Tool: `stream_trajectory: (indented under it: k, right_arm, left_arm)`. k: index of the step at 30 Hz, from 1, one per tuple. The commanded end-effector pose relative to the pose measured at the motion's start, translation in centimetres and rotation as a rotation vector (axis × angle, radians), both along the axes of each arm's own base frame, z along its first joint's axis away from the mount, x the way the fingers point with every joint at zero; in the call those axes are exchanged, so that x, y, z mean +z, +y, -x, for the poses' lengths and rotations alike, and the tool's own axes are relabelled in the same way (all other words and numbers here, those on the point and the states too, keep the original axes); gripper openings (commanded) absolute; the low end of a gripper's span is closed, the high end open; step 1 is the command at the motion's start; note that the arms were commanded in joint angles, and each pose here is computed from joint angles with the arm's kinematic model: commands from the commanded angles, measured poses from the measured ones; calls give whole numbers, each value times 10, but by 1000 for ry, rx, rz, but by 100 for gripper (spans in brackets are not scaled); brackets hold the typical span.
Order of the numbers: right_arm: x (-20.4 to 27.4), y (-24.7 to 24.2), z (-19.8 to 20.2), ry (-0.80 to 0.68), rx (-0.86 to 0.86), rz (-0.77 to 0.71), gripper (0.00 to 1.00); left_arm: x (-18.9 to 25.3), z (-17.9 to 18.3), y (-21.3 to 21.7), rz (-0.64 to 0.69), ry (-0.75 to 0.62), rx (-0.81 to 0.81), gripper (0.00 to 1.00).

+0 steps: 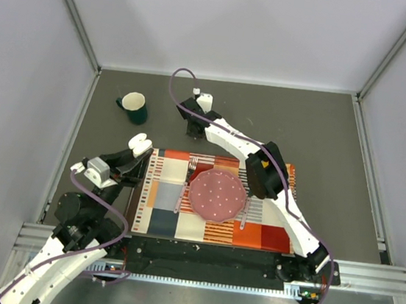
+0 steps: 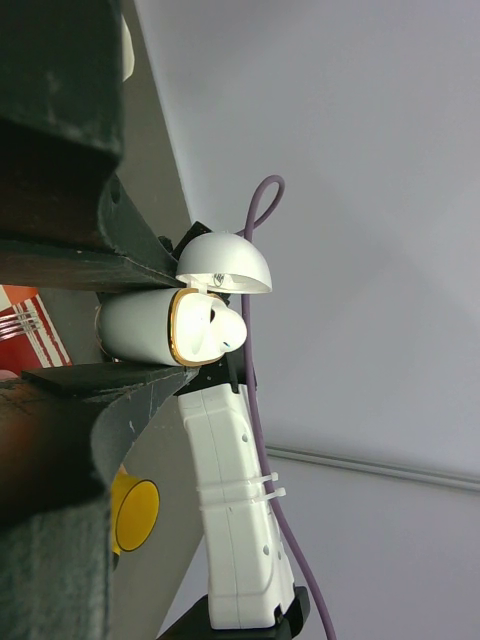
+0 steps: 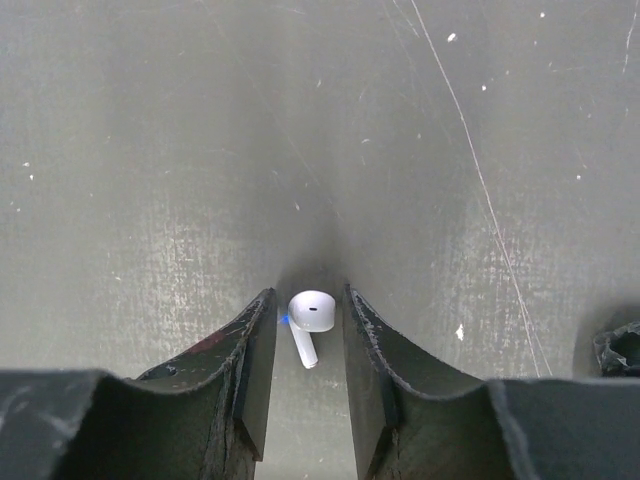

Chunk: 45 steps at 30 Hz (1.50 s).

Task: Insert the wireless bluetooth earbuds into the charging case
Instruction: Pick up the earbud from the center of the board.

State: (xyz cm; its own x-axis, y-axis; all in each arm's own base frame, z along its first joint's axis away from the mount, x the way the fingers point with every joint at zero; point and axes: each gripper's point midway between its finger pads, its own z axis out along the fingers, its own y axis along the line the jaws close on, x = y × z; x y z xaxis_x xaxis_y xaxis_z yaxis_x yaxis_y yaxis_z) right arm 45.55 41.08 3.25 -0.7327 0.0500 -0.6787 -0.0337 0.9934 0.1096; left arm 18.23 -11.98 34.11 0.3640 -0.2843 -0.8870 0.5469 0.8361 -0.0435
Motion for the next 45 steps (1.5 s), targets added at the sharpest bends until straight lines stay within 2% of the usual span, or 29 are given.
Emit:
stream_trajectory:
  k: [1,14,16,21,23,25,26,28,29,32,34,37,45]
  right_arm:
    - [-30,-10,33,120,17,84,32]
    - [-23,-5,28,104,38,72,19]
    - [-18,-4,25,93,38,65,11]
    - [-1,-6,16,60,45,47,8]
    - [22,-3,8,1,56,25,3]
    - [30,-5,7,-35,64,23,2]
    - [62,-5,4,-91,70,-10,2]
    - [77,-8,0,-169,59,-43,2]
    - [112,-12,0,-231,55,-85,1]
    - [143,-22,-1,-369,34,-163,0]
    - [185,-32,7,-485,25,-271,0]
    - [233,-44,22,-581,42,-391,0]
    - [331,-70,73,-790,163,-700,0]
  left_arm:
    - [21,7,5,47,-51,-2,0]
    - [21,8,8,48,-52,5,0]
    - [22,9,8,49,-54,4,0]
    - [22,8,7,46,-52,2,0]
    - [21,8,6,45,-49,0,0]
    - [21,6,5,42,-46,-1,0]
    - [23,7,4,44,-50,-8,0]
    - [22,5,2,41,-45,-11,0]
    - [22,4,1,42,-44,-12,0]
    - [25,3,-1,46,-45,-16,0]
    - [26,1,-3,53,-46,-20,0]
    - [26,-2,-10,54,-41,-45,0]
    - [26,-10,-25,60,-26,-89,0]
